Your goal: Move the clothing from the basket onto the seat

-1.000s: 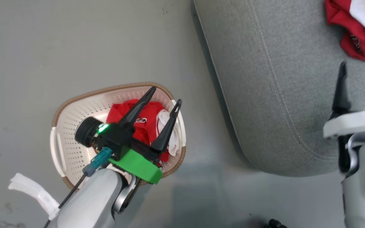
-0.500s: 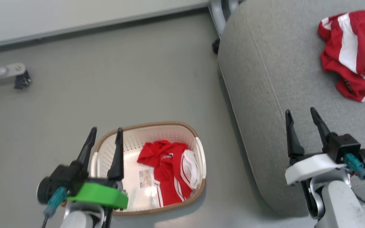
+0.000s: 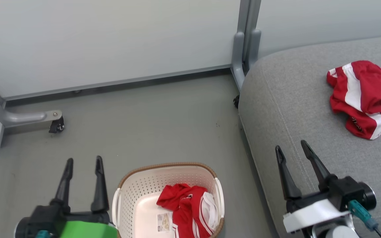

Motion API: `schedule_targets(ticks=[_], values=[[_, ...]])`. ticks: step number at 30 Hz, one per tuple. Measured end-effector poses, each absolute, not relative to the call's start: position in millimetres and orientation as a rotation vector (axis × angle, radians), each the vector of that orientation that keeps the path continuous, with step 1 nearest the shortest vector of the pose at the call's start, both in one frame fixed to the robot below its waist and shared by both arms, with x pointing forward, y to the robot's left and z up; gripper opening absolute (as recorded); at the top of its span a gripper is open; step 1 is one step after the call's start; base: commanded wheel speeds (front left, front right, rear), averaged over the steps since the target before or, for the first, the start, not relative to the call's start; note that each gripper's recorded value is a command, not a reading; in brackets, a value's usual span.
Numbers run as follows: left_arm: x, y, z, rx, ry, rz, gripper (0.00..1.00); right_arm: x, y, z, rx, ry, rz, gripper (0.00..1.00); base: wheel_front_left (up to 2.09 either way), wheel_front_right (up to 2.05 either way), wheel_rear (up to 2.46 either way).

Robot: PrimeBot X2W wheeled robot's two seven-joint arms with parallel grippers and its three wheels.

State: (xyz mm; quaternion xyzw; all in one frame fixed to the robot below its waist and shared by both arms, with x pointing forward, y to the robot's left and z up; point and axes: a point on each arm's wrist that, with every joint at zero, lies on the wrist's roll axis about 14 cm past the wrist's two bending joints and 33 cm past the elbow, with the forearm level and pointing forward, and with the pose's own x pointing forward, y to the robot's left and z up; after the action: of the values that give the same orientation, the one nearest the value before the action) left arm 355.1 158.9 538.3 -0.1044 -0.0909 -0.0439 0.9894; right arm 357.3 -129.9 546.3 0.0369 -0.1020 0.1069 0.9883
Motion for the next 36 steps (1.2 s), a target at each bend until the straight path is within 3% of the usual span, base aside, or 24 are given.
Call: schedule_targets(ticks=[9,36], values=[[332.5,136.5,525.4,-0.177,-0.138,-0.135,1.0,331.8,-129.1,534.0,0.109,-0.169,0.213,1.0,0.0,0.0,0.0],[327.8,135.6,519.8,-0.173,-0.122,-0.134,1.0,332.6,-130.0,538.1,0.089,-0.183,0.214,1.0,0.0,0.0,0.0]])
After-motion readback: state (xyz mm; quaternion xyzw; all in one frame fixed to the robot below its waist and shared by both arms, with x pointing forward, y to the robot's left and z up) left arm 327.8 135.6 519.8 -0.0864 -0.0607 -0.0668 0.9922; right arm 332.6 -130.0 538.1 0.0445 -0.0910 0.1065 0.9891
